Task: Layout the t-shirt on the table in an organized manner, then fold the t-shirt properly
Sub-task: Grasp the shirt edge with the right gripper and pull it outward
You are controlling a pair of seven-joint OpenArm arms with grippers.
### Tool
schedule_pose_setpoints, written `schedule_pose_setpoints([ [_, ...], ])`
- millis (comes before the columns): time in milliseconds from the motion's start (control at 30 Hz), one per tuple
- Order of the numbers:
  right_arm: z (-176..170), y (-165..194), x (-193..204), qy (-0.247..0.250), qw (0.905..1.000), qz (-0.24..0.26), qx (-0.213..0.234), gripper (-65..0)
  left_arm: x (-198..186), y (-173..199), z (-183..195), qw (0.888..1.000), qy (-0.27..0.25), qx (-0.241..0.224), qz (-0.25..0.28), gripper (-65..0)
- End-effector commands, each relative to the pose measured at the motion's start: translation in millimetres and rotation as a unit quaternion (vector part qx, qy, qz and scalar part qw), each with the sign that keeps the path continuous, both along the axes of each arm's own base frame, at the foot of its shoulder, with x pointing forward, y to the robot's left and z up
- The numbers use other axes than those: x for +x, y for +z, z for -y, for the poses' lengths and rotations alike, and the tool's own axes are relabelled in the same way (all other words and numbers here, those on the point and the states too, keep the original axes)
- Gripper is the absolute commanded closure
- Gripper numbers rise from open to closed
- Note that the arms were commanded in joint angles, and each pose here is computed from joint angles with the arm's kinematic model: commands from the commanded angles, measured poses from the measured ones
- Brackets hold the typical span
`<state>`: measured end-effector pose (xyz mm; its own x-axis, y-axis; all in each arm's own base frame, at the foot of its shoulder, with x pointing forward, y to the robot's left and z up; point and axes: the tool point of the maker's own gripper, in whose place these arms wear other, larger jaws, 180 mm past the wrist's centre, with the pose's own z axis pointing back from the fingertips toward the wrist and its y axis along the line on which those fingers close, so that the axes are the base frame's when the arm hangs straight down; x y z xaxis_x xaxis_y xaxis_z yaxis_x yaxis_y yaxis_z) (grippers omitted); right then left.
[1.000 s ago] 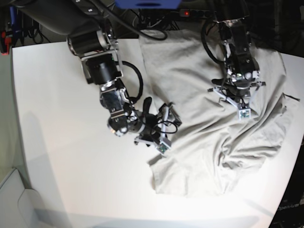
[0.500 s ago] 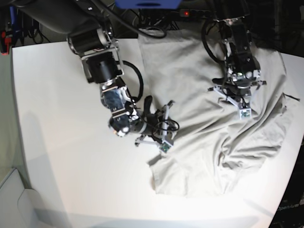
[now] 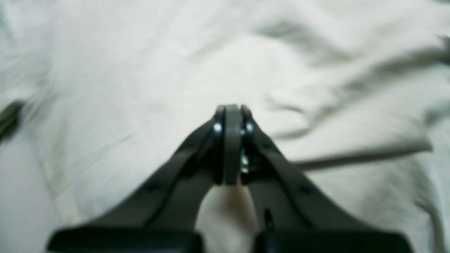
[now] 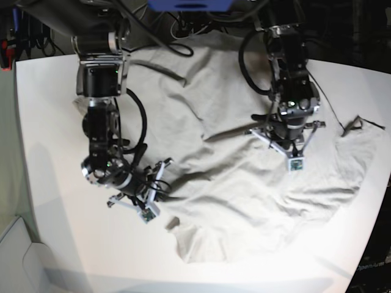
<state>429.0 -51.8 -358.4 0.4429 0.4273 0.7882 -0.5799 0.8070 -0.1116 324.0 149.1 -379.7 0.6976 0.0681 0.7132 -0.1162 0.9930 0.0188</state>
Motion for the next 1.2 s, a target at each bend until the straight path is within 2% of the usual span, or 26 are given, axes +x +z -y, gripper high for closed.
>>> schedule_pose_setpoints([
  [0, 1.6, 18.7, 9.0, 0.001, 0.9996, 0.028, 0.005, 0.0, 9.7, 7.8, 16.2, 1.0, -0.022, -0.001, 0.018, -0.1],
  [133, 3.1, 17.7, -0.4, -0.001, 0.9995, 0.031, 0.0, 0.0, -10.0, -21.5, 83.6, 0.993, -0.118, -0.012, -0.026, -0.1],
  [267, 3.9, 17.5, -0.8, -0.001, 0.9995, 0.031, 0.0, 0.0, -25.9, -26.6, 132.3, 0.982, -0.187, -0.018, -0.035, -0.1],
  [433, 3.7, 19.7, 0.4, 0.0, 0.9994, 0.034, -0.001, 0.0, -53.3, -34.9, 158.8, 0.973, -0.225, -0.025, -0.055, -0.1],
  [533, 3.7, 21.7, 2.0, 0.0, 0.9993, 0.037, -0.001, 0.0, -71.2, -46.8, 159.3, 0.965, -0.246, -0.011, -0.09, -0.1],
  [733, 5.5, 29.5, 8.0, -0.003, 0.9989, 0.046, -0.001, 0.0, -82.2, -66.4, 108.2, 0.96, -0.243, 0.048, -0.134, -0.1],
  [967, 9.8, 24.8, 5.0, -0.003, 0.9991, 0.041, -0.007, 0.0, -69.6, -68.3, 23.0, 0.971, -0.168, 0.094, -0.141, -0.1],
  [1167, 3.9, 0.1, -18.3, 0.006, 0.9998, 0.013, -0.01, 0.0, -38.0, -42.7, -49.7, 0.977, -0.107, 0.144, -0.115, -0.1],
])
